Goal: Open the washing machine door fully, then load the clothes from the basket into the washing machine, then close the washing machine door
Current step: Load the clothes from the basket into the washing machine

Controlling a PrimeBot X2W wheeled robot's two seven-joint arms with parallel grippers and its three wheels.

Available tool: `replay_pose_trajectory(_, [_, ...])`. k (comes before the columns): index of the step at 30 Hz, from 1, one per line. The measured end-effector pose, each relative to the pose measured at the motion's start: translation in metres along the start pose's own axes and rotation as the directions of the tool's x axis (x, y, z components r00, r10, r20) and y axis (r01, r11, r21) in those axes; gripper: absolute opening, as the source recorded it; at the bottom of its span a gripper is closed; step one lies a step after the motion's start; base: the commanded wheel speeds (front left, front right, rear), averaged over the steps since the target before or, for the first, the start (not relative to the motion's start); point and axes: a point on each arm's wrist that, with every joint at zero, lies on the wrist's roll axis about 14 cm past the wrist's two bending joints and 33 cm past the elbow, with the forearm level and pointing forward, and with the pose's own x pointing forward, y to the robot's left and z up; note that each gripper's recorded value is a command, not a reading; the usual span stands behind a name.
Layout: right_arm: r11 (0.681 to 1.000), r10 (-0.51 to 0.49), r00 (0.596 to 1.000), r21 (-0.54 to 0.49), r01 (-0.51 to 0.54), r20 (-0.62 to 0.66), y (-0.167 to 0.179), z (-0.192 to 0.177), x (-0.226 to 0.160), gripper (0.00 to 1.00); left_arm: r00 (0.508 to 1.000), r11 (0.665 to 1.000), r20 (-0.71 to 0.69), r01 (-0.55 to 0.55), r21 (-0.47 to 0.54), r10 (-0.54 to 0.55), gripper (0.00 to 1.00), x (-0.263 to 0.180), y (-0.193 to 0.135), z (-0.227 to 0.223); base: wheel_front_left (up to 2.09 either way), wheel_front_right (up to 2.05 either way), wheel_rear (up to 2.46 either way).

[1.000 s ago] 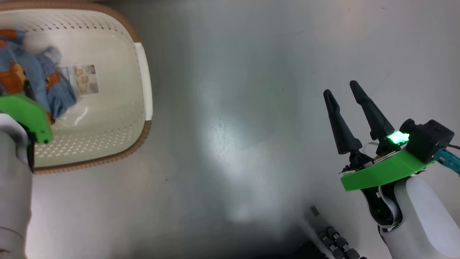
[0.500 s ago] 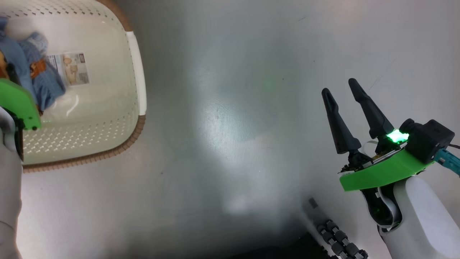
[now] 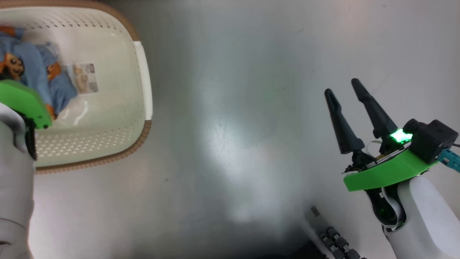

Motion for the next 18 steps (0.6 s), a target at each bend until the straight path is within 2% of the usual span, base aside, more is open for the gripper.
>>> replay_pose_trajectory(8, [1.000,0.009,0.998,-0.004,-0.008,0.055,0.006,0.025,-0.003,1.00,0.992,0.988,0.120,0.044,-0.147,-0.026,0.00,-0.031,-0.006,0.025,0.00,0.00,0.00])
replay_pose_trajectory(18, [1.000,0.028,0.994,-0.012,-0.027,0.109,0.019,0.055,-0.026,1.00,0.955,0.979,0.292,0.111,-0.172,-0.057,0.00,-0.094,-0.010,0.061,0.00,0.00,0.00])
